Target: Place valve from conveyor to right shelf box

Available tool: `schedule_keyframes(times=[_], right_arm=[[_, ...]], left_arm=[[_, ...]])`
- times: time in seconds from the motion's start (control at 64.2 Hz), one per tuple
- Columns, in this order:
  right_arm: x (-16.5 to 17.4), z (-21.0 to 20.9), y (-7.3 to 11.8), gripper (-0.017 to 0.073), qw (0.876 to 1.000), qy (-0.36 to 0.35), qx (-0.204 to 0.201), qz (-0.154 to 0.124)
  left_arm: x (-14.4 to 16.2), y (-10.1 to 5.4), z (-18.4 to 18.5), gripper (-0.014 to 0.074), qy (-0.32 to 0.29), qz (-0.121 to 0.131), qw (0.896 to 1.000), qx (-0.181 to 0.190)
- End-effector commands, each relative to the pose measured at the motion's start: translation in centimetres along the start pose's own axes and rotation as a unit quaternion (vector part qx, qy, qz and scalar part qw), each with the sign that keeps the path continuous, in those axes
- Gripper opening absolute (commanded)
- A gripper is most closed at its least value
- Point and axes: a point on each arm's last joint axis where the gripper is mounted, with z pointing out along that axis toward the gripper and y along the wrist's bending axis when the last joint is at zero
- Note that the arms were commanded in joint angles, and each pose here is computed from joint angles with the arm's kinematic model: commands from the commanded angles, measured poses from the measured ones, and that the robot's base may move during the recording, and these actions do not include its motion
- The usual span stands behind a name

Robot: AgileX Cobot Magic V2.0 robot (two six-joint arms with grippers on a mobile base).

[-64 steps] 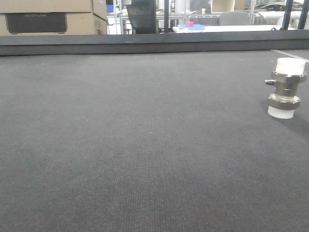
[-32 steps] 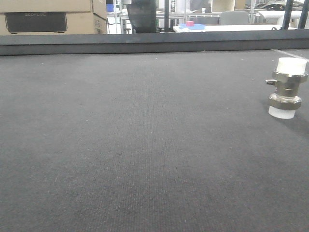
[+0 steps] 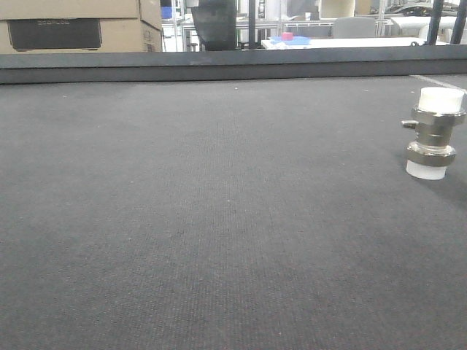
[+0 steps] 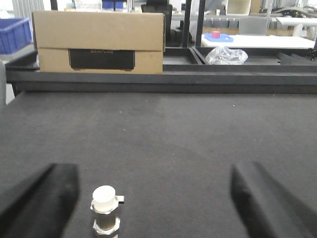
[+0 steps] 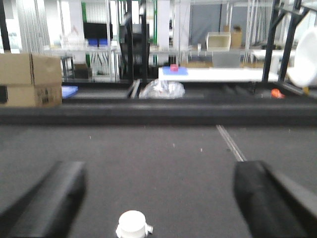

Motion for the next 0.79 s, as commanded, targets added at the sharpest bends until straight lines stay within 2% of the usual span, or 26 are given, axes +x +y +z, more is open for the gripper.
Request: schedule_keyframes(times=[0.0, 0.14, 0.265, 0.359, 0.421, 0.561, 0.686, 0.779], right_arm=[[0.0, 1.4, -0.1, 0.0569, 1.0, 0.022, 0.003, -0.003], [0.0, 3.9, -0.2, 0.0569, 0.998, 0.062, 0.005, -0.001], [-1.1, 6.5, 0.1, 0.0569, 0.991, 0.133, -0.006, -0.001], [-2.5, 8.8, 1.0, 0.0569, 0.982, 0.182, -0.038, -0.028], [-3.0, 10.8, 1.7, 0.0569, 0.973, 0.22, -0.057, -0.035], [-3.5, 15.2, 2.4, 0.0569, 0.947, 0.311, -0.069, -0.043], [-2.9, 18.9, 2.5, 0.0569, 0.91, 0.405, -0.065, -0.063], [-1.9, 21.5, 2.5, 0.0569, 0.888, 0.45, -0.06, -0.073]], left_arm=[[-0.8, -0.1, 0.7, 0.0609, 0.011, -0.02, 1.0, 0.006], [-1.3, -0.2, 1.5, 0.0601, 0.026, -0.029, 0.999, 0.015], [-1.4, -0.4, 1.5, 0.0601, 0.024, -0.027, 0.999, 0.025], [-1.4, -0.4, 1.5, 0.0601, 0.024, -0.027, 0.999, 0.026], [-1.4, -0.4, 1.5, 0.0601, 0.024, -0.027, 0.999, 0.026], [-1.4, -0.4, 1.5, 0.0601, 0.024, -0.027, 0.999, 0.026], [-1.4, -0.4, 1.5, 0.0601, 0.024, -0.027, 0.999, 0.026], [-1.4, -0.4, 1.5, 0.0601, 0.024, -0.027, 0.999, 0.026]])
